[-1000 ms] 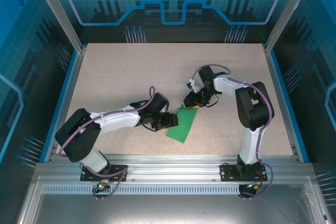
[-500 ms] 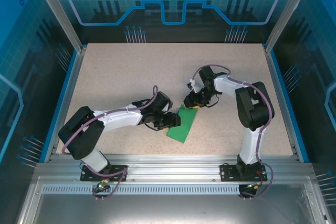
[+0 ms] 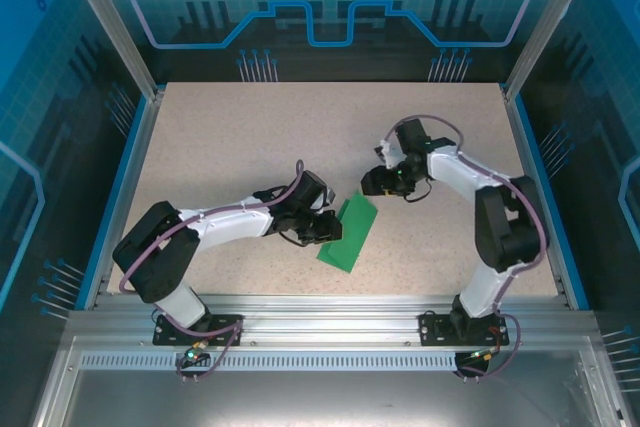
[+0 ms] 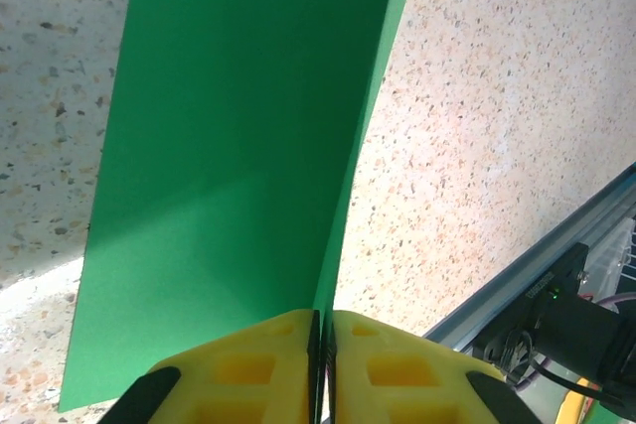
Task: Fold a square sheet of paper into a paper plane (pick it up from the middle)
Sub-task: Pick up the paper from the center of the table, then place the paper at the center of the table.
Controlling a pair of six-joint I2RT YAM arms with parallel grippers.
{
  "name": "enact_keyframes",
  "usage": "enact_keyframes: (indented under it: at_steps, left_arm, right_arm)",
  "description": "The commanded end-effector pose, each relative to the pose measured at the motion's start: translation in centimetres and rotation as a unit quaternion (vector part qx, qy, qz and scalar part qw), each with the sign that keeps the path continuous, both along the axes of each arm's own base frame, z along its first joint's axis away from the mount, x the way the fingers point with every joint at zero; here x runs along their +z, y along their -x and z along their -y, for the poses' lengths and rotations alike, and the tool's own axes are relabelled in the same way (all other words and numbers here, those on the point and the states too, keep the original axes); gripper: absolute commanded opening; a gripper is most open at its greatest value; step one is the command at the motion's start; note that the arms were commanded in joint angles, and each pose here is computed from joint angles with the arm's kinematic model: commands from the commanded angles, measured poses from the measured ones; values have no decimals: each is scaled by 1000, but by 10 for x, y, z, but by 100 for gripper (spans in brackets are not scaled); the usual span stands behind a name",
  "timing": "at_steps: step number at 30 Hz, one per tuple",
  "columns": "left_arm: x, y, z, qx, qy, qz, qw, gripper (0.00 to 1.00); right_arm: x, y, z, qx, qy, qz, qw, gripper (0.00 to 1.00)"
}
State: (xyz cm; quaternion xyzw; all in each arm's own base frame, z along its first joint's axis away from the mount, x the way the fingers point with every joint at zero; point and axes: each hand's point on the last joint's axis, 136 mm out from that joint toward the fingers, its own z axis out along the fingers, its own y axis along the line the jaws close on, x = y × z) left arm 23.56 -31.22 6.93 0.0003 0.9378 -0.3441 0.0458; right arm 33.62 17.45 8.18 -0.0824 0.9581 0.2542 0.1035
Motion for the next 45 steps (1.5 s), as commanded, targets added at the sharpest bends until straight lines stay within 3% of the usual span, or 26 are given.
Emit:
enact_keyframes:
  at_steps: [1, 10, 12, 15, 18, 26, 37, 45]
  left_arm:
    - [7, -4, 6, 7, 8, -5, 1000, 14]
    - [8, -10, 8, 42, 15, -20, 999, 23]
    - [9, -12, 8, 47, 16, -19, 999, 17]
    - [13, -14, 10, 56, 22, -18, 998, 1]
    - [23, -18, 12, 61, 35, -7, 998, 0]
    - [57, -26, -6, 114, 40, 43, 992, 0]
    - [136, -20, -101, 210, -43, 182, 960, 0]
    - [113, -22, -92, 175, -89, 142, 970, 0]
  right_arm:
    - [11, 8, 28, -58, 38, 25, 997, 65]
    - [20, 97, -2, -61, -15, 99, 993, 66]
    - [13, 117, -6, -54, 12, 113, 992, 66]
    - [1, 135, 7, -86, 37, 106, 990, 67]
    - [-3, 145, 18, -102, 38, 103, 989, 67]
    - [31, 149, 37, -109, 49, 153, 981, 70]
    - [52, 141, 33, -113, 34, 176, 977, 69]
    - [55, 135, 29, -113, 26, 187, 976, 70]
